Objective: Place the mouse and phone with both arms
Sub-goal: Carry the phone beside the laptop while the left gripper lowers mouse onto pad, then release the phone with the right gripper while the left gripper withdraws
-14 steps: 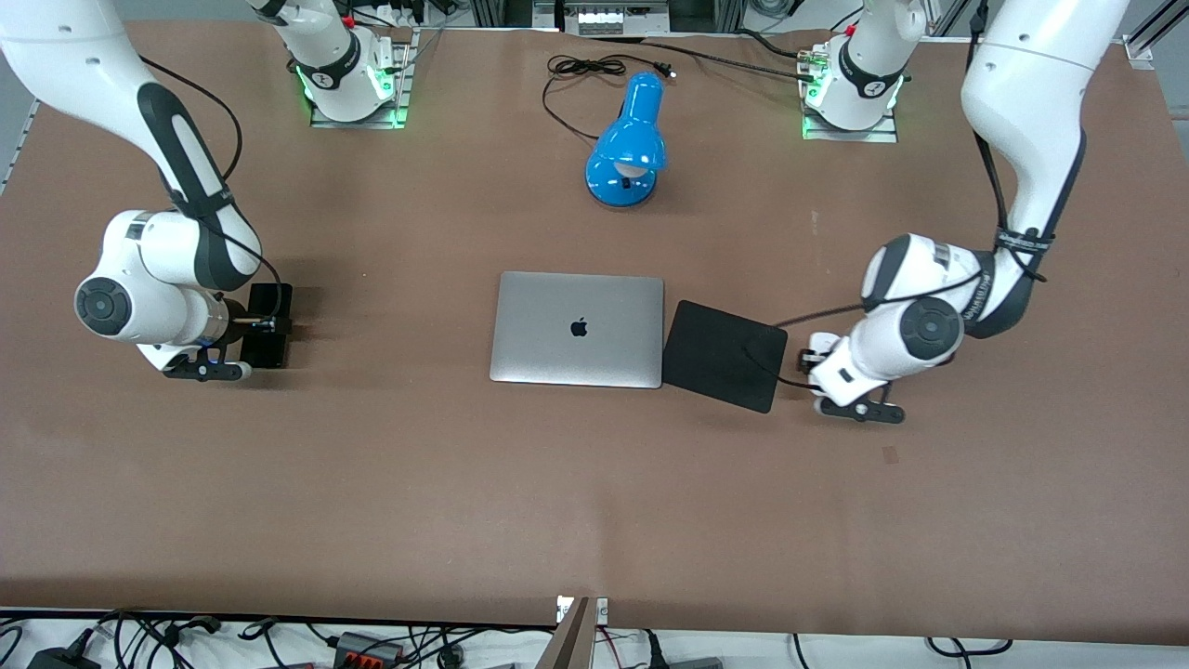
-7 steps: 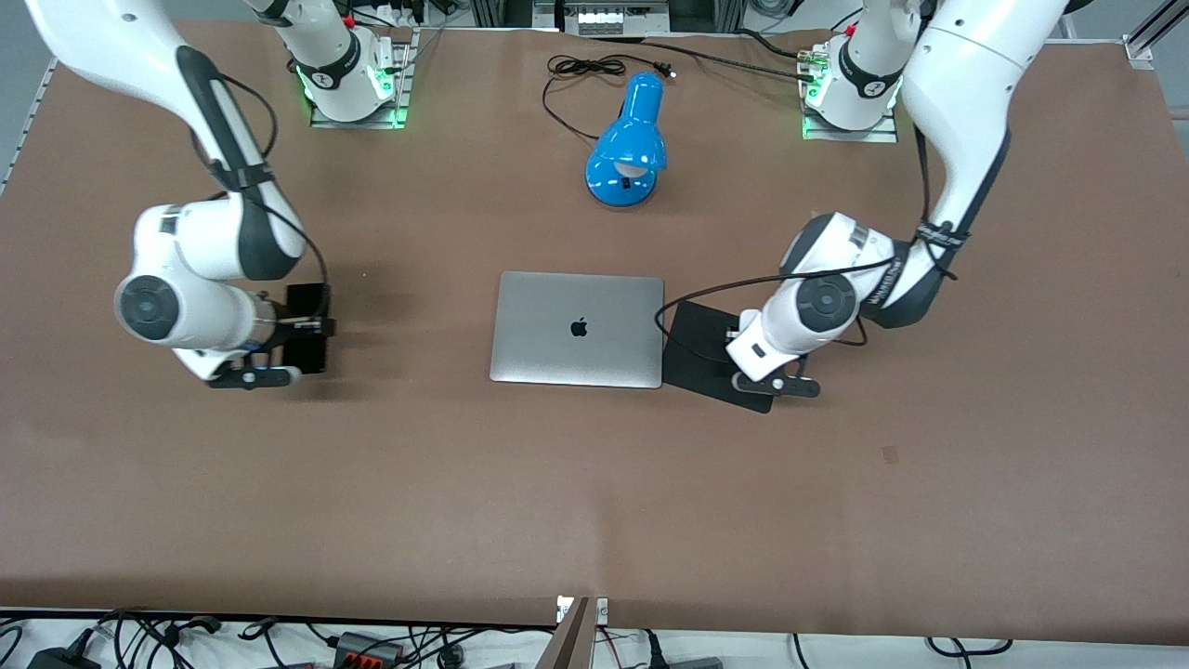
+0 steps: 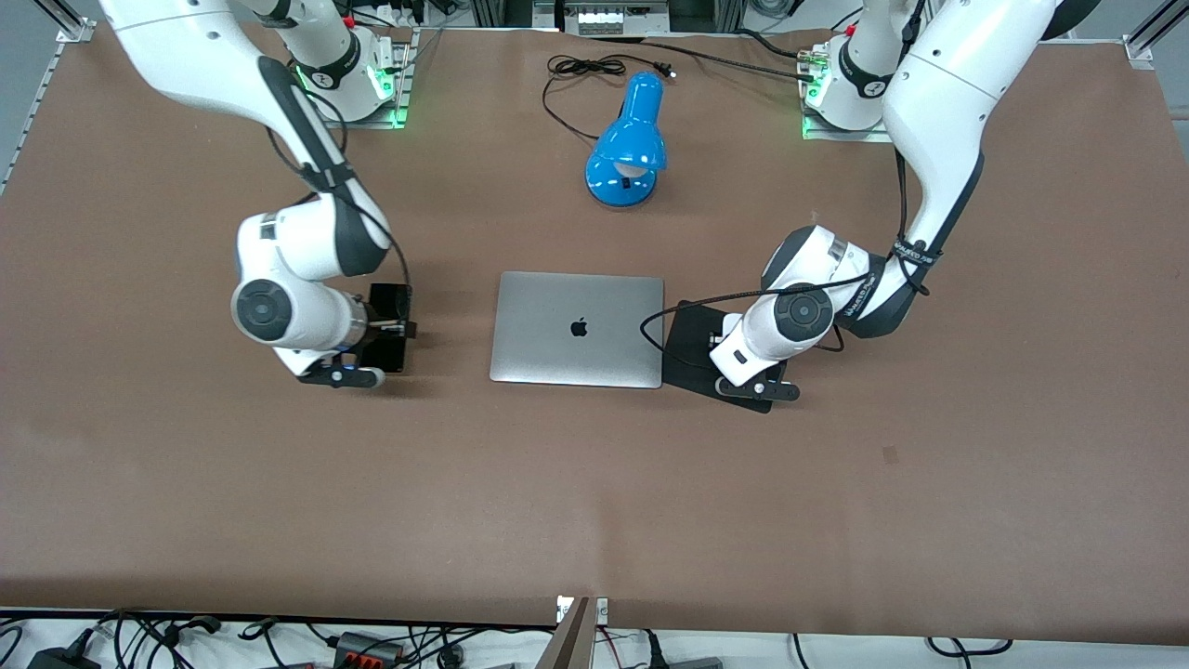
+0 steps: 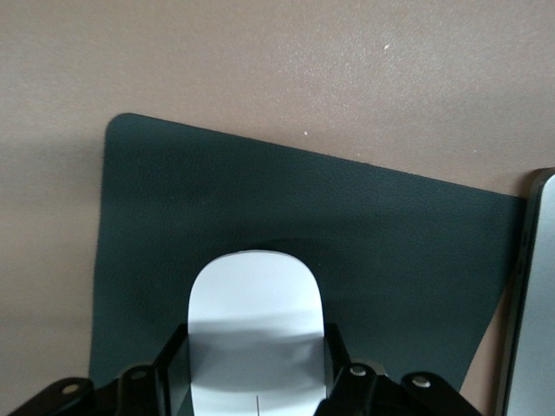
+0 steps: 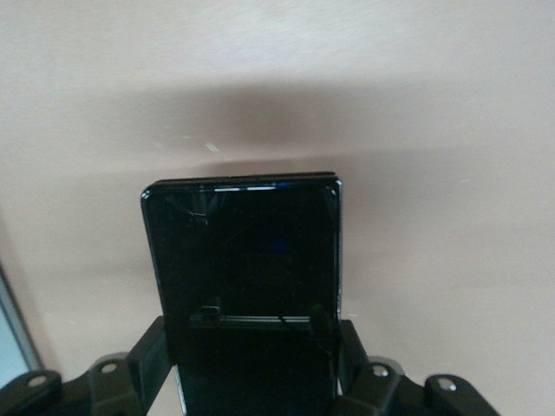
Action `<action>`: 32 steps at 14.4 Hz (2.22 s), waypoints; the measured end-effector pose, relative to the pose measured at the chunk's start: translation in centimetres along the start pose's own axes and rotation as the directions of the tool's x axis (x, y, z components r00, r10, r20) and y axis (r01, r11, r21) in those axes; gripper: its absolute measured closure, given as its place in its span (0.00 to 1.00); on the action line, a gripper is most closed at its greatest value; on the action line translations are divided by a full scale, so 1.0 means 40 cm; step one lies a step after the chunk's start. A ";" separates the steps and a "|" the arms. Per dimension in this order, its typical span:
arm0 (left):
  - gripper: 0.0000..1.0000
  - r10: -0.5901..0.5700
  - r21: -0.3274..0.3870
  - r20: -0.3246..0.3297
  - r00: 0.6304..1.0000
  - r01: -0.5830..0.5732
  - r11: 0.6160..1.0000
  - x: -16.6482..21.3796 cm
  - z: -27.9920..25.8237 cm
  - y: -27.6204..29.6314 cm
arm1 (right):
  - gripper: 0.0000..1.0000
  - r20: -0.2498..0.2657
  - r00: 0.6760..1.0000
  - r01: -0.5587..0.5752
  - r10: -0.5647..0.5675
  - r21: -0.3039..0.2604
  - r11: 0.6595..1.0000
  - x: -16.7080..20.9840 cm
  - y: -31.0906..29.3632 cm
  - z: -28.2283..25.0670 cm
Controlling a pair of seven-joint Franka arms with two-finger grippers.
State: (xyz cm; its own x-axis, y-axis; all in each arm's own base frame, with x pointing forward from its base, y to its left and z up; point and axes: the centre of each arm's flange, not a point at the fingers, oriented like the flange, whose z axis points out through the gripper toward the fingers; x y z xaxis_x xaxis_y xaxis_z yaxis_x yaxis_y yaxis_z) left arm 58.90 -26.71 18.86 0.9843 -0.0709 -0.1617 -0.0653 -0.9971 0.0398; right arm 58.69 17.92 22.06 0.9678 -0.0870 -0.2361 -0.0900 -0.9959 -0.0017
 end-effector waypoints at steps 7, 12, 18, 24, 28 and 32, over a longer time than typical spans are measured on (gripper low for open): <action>0.36 0.000 -0.013 -0.016 1.000 0.000 1.000 0.008 0.008 0.005 | 0.21 -0.011 0.997 -0.074 0.073 -0.018 0.997 -0.047 -0.151 0.095; 0.00 -0.004 -0.016 -0.028 1.000 0.004 1.000 0.019 -0.007 0.003 | 0.21 -0.016 0.999 -0.047 0.046 -0.023 0.999 -0.061 -0.196 0.145; 0.00 -0.087 0.056 0.026 0.996 0.085 0.995 0.064 -0.259 -0.118 | 0.21 -0.016 0.999 -0.047 0.047 -0.024 0.999 -0.060 -0.195 0.149; 0.00 -0.138 0.125 0.058 0.989 0.130 0.984 -0.037 -0.666 -0.324 | 0.00 -0.040 0.998 -0.055 0.055 -0.010 0.998 -0.038 -0.201 0.119; 0.00 -0.214 0.082 0.088 0.973 0.207 0.975 -0.176 -0.914 -0.474 | 0.00 -0.048 0.997 -0.055 0.055 -0.007 0.998 -0.005 -0.221 -0.090; 0.00 -0.197 0.057 0.087 0.976 0.193 0.980 -0.181 -0.954 -0.527 | 0.00 -0.079 0.995 -0.063 0.061 -0.031 0.998 0.018 -0.188 -0.406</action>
State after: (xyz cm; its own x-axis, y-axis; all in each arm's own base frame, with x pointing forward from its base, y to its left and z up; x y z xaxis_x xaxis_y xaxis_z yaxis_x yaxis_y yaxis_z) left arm 59.40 -4.07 56.80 0.9597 0.1248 -0.2517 0.1164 -0.9920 -0.0480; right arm 63.89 24.96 37.70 0.9761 -0.1489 -0.1583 -0.1437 -0.9887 0.0433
